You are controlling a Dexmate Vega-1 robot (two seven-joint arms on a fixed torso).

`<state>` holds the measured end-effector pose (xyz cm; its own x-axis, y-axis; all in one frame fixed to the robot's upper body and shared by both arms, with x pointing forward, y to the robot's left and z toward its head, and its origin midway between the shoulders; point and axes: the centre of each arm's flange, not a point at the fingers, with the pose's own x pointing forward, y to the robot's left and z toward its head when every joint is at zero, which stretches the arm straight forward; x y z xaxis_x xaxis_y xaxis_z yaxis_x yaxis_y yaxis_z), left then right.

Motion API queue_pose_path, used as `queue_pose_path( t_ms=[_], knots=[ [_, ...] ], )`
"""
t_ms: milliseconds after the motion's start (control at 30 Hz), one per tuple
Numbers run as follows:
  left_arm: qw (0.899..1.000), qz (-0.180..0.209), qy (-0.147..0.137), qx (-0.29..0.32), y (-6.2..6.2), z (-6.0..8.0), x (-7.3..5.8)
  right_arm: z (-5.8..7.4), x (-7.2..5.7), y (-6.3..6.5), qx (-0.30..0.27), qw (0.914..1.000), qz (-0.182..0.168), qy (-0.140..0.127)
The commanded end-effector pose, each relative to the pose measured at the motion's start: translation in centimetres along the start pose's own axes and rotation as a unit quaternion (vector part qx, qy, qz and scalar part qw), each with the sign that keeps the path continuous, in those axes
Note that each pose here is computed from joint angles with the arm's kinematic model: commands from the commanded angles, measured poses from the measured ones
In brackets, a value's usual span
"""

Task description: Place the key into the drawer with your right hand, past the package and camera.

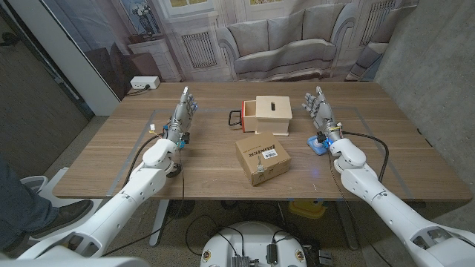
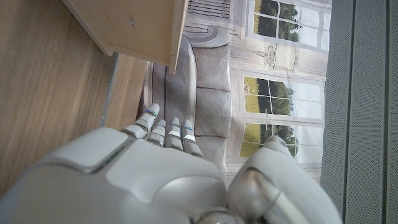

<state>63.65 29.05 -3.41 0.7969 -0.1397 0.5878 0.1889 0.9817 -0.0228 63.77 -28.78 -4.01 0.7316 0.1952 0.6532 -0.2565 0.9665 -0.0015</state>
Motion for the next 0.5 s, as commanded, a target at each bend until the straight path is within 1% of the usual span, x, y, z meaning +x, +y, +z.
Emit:
queue_pose_path(
  t_ms=[33, 333, 500],
  knots=[
    [1.000, -0.003, 0.001, 0.005, -0.7, 0.1, -0.1, 0.9, -1.9, -0.3, 0.000, 0.9999, 0.003, -0.016],
    [1.000, -0.007, 0.009, 0.019, -1.1, 0.5, -0.1, 1.3, -3.3, -0.5, -0.003, 0.9997, 0.005, -0.024],
    [1.000, -0.009, 0.009, 0.019, -1.3, 0.5, 0.0, 1.5, -3.8, -0.5, -0.001, 0.9996, 0.003, -0.029]
  ],
)
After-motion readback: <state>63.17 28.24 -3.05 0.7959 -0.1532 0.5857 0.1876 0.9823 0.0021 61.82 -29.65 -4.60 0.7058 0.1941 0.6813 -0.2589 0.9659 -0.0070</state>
